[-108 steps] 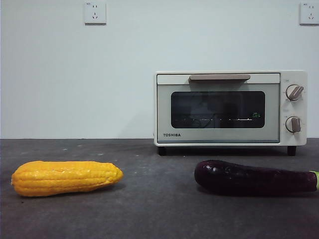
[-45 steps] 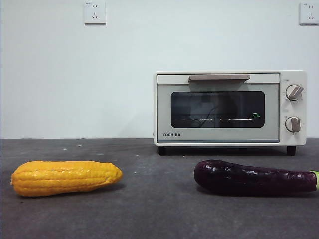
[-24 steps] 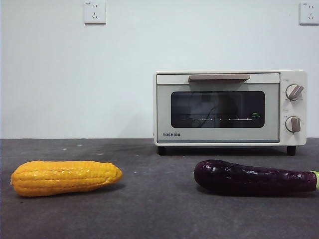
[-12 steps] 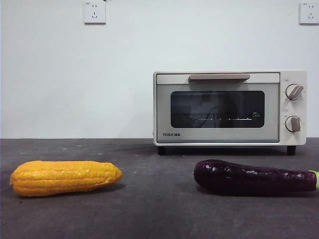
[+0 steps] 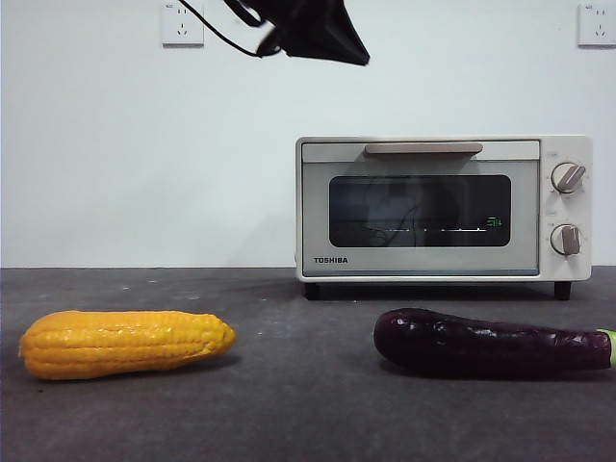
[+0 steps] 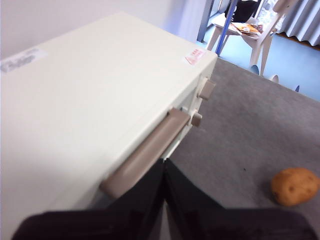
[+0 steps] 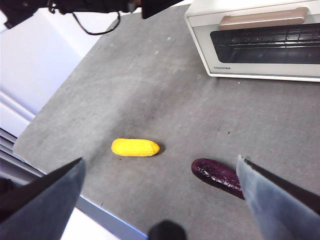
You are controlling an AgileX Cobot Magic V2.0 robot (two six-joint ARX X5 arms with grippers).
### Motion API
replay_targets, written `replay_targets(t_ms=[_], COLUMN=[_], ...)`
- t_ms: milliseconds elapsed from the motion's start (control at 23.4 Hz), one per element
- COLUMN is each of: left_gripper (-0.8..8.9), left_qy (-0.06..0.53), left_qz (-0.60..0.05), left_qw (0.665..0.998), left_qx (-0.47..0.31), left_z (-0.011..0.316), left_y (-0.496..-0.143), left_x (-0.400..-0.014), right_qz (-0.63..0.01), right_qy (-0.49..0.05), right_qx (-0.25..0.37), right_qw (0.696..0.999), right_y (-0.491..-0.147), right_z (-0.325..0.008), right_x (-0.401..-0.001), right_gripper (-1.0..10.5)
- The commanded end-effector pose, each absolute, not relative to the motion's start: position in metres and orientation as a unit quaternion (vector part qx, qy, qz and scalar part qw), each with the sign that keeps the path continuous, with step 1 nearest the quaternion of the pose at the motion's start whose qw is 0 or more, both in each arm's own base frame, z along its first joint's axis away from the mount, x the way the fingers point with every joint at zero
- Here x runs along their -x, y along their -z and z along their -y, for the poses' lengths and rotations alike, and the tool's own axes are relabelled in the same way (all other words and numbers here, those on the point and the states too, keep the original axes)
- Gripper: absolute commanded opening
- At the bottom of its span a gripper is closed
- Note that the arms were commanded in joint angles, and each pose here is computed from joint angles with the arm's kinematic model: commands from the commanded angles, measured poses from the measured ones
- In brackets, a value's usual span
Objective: Take the eggplant from the table,put the eggplant in the oven
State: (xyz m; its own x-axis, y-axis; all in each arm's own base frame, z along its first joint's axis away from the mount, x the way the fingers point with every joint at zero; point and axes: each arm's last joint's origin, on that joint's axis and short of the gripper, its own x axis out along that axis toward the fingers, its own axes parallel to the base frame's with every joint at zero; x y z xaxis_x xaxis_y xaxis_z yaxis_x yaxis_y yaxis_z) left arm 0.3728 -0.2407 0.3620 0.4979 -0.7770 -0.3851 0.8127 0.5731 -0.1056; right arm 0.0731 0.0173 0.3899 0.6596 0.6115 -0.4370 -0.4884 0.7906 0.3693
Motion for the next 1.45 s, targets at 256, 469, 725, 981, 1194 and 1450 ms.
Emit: replay_targets(t_ms=[256,469,725,981,1194,1450], left_gripper=[-0.06,-0.06,-0.06,-0.06,-0.06,-0.06], left_qy=[0.444,0.439,0.439,0.433,0.431,0.421], left_qz=[-0.192,-0.186,-0.168,-0.16,-0.168,-0.175], left_qw=[0.873,0.876,0.879,0.881,0.879,0.881], left_qx=[-0.066,-0.069,-0.075,-0.099,-0.114,-0.128], left_z=[0.259,0.265,0.277,0.287,0.294,0.3], left_y=[-0.335,-0.326,-0.319,-0.305,-0.29,-0.27], left_x=[-0.39,-0.395,-0.397,-0.401,-0.404,-0.411], right_qz=[-0.272,-0.277,-0.286,-0.296,-0.299,-0.302], right_qy=[-0.306,-0.306,-0.306,-0.306,-0.306,-0.306], right_qx=[-0.1,-0.101,-0.101,-0.105,-0.106,-0.107], right_qw=[0.907,0.905,0.902,0.899,0.898,0.896], right_y=[-0.391,-0.391,-0.389,-0.388,-0.387,-0.387], right_z=[-0.017,-0.017,-0.017,-0.017,-0.017,-0.017], right_x=[-0.073,-0.077,-0.083,-0.088,-0.089,-0.089], right_gripper=[5.1,5.1,5.1,5.1,5.1,5.1])
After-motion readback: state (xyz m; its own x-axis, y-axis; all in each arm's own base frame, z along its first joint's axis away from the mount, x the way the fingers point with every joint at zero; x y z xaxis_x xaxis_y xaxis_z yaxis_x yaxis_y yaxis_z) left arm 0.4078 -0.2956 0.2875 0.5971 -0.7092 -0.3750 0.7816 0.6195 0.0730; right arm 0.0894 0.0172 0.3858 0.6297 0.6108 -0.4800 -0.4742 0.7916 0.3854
